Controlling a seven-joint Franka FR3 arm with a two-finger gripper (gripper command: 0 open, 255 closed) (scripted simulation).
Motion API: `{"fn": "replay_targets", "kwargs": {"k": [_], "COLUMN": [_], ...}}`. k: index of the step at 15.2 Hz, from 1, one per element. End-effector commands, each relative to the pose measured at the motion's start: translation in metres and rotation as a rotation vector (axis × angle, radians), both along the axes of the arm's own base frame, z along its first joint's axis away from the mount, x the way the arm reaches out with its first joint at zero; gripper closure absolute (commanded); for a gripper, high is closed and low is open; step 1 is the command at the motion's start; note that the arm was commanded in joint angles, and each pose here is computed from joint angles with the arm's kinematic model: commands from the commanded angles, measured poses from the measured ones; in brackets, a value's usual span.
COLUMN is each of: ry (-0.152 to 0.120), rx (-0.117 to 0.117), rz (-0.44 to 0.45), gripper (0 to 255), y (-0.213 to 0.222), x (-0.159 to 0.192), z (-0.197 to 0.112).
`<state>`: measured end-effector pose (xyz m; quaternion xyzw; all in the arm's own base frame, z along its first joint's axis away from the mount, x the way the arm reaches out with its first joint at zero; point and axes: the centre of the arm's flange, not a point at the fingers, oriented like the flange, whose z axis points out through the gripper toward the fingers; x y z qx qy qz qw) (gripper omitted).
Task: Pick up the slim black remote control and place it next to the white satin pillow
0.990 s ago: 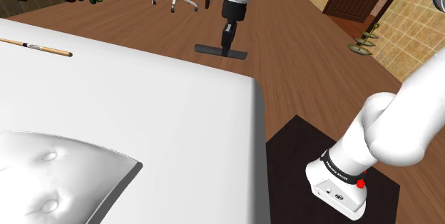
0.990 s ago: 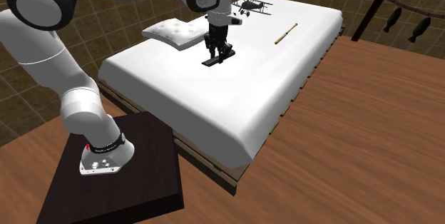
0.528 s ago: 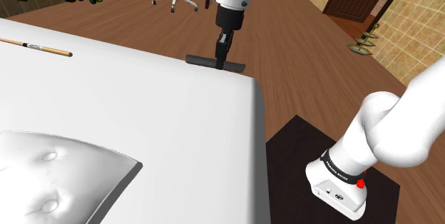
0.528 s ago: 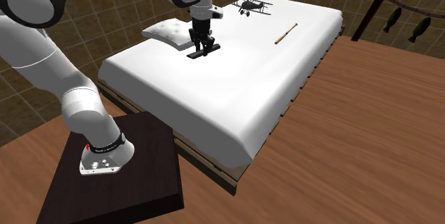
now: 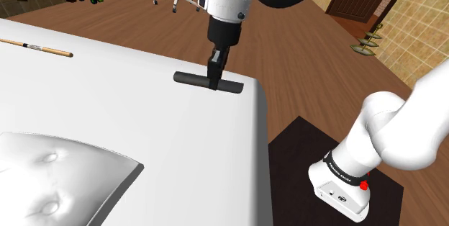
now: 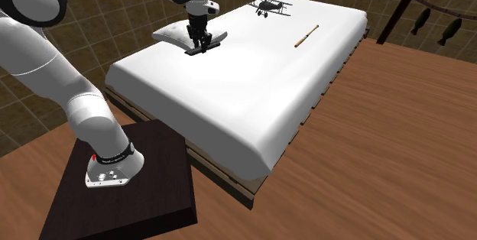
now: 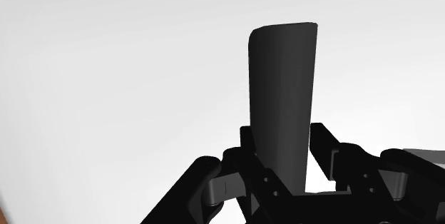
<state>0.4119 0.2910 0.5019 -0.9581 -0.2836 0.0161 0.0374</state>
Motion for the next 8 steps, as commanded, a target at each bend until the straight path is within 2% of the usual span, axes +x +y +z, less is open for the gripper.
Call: {"fn": "replay_targets", "kwargs": {"k": [1,8], "ry": [0.0,0.0], "rx": [0.0,0.0], "rz": [-0.001,-0.001], "gripper": [255,255], "y": [0.024,0.101], "x": [-0.016,-0.068], "z": [0.0,0.0]}}
